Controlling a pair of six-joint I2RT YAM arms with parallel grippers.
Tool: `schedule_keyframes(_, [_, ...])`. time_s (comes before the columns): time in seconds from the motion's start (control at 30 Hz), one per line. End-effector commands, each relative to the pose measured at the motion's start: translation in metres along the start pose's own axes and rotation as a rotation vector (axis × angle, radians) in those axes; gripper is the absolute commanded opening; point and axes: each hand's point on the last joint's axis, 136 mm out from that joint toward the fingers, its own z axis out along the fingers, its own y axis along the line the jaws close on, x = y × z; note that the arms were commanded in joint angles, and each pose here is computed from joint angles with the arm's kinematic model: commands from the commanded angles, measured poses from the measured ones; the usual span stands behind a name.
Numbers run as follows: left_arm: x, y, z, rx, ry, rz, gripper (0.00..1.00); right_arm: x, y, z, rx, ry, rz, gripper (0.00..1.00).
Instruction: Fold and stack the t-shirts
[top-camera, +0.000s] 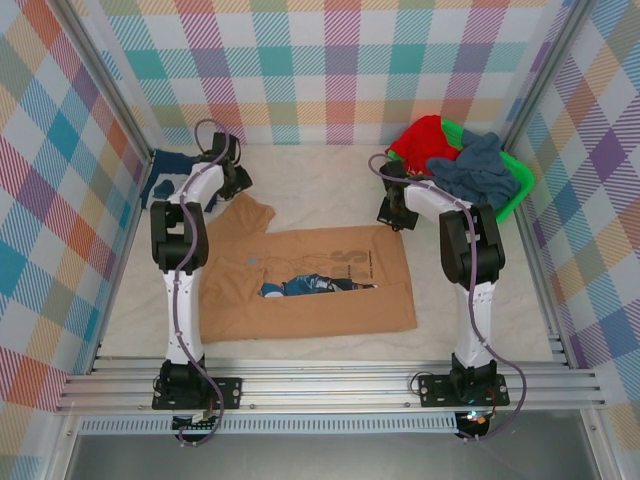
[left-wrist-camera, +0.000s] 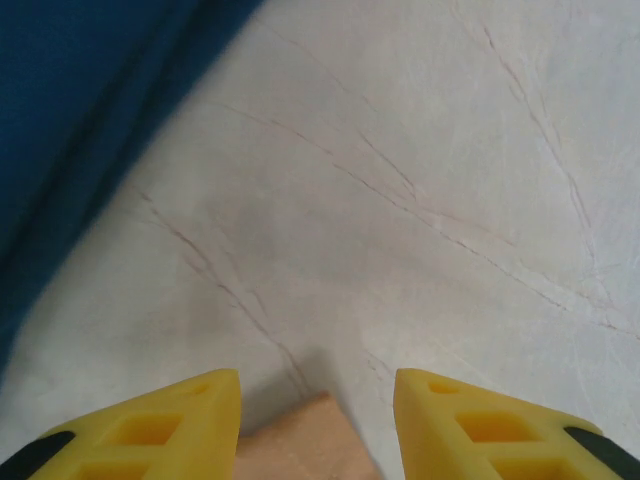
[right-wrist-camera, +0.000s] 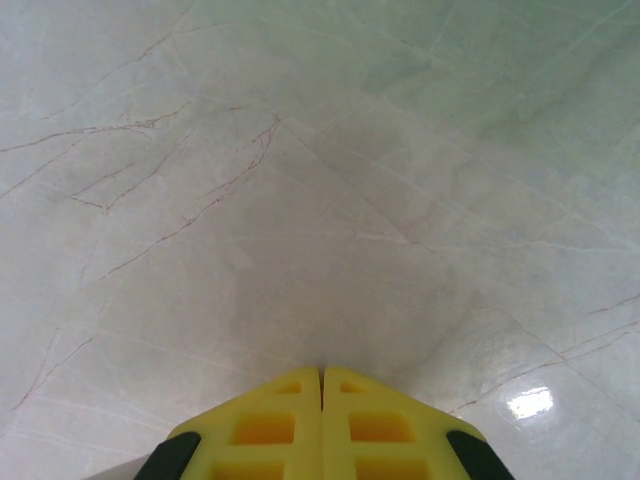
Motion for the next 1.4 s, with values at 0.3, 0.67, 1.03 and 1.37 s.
schedule_keyframes(0.3, [0.023, 0.014, 0.019, -0.088, 0.073, 0.053, 0.27, 0.021, -0.006, -0.006, 0.001, 0.076, 0.015, 0.00])
schedule_keyframes(0.67, [0.014, 0.004, 0.002, -0.069, 0.043, 0.052, 0.05, 0.014, -0.001, -0.012, -0.018, 0.060, 0.014, 0.00])
schedule_keyframes(1.03, [-0.002, -0.012, -0.079, -0.075, -0.080, 0.145, 0.00, 0.009, 0.007, -0.035, -0.089, 0.035, -0.021, 0.00])
schedule_keyframes(1.37, [0.050, 0.028, -0.150, -0.087, -0.062, 0.050, 0.00, 0.021, -0.006, -0.056, -0.086, 0.041, -0.041, 0.00])
